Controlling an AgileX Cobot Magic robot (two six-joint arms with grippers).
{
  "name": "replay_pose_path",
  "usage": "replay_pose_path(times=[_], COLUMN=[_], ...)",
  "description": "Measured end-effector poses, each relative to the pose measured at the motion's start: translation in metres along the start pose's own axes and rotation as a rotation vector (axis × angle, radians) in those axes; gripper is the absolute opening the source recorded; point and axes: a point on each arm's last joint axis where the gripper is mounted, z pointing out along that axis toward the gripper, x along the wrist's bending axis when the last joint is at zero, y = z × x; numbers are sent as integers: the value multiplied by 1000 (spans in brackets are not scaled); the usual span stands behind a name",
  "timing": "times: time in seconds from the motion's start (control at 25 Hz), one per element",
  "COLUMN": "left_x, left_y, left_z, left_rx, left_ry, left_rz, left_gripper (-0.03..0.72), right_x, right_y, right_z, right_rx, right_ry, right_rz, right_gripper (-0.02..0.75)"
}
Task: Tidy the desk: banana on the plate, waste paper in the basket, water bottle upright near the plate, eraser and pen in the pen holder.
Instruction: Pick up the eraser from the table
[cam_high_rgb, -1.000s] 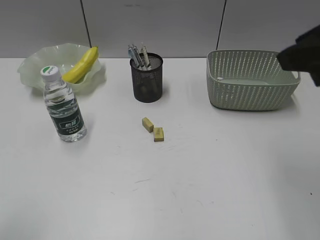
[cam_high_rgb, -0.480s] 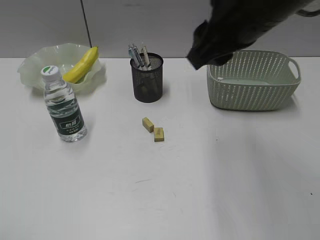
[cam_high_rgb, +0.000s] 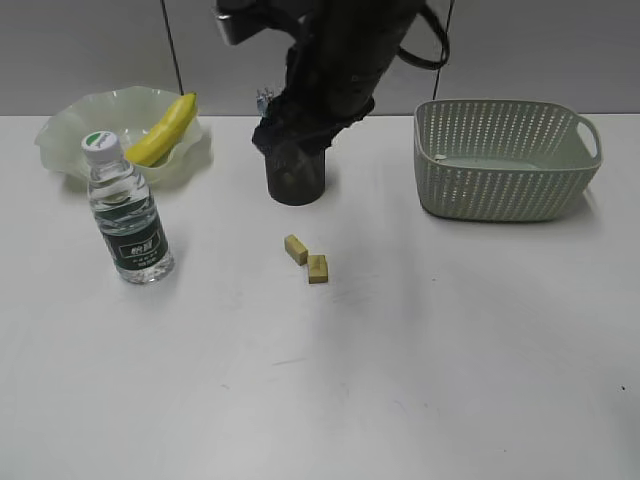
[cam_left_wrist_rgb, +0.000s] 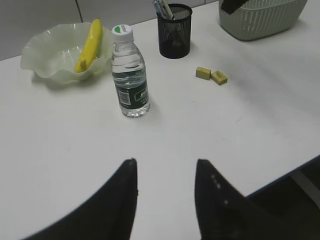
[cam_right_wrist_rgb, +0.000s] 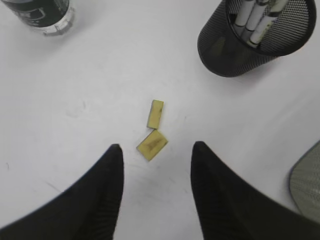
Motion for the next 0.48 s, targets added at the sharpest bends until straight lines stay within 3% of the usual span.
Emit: replay_pose_path(times=[0.16, 0.48], left_x=[0, 0], left_y=[0, 0], left_z=[0, 0], left_rx=[0, 0], left_ry=[0, 0], left_rz=[0, 0], left_gripper=[293, 293], right_x=[-1, -1], right_y=[8, 6], right_z=[39, 105], right_rx=[122, 229], right_ry=[18, 25], right_rz=[45, 126], right_gripper=[448, 462])
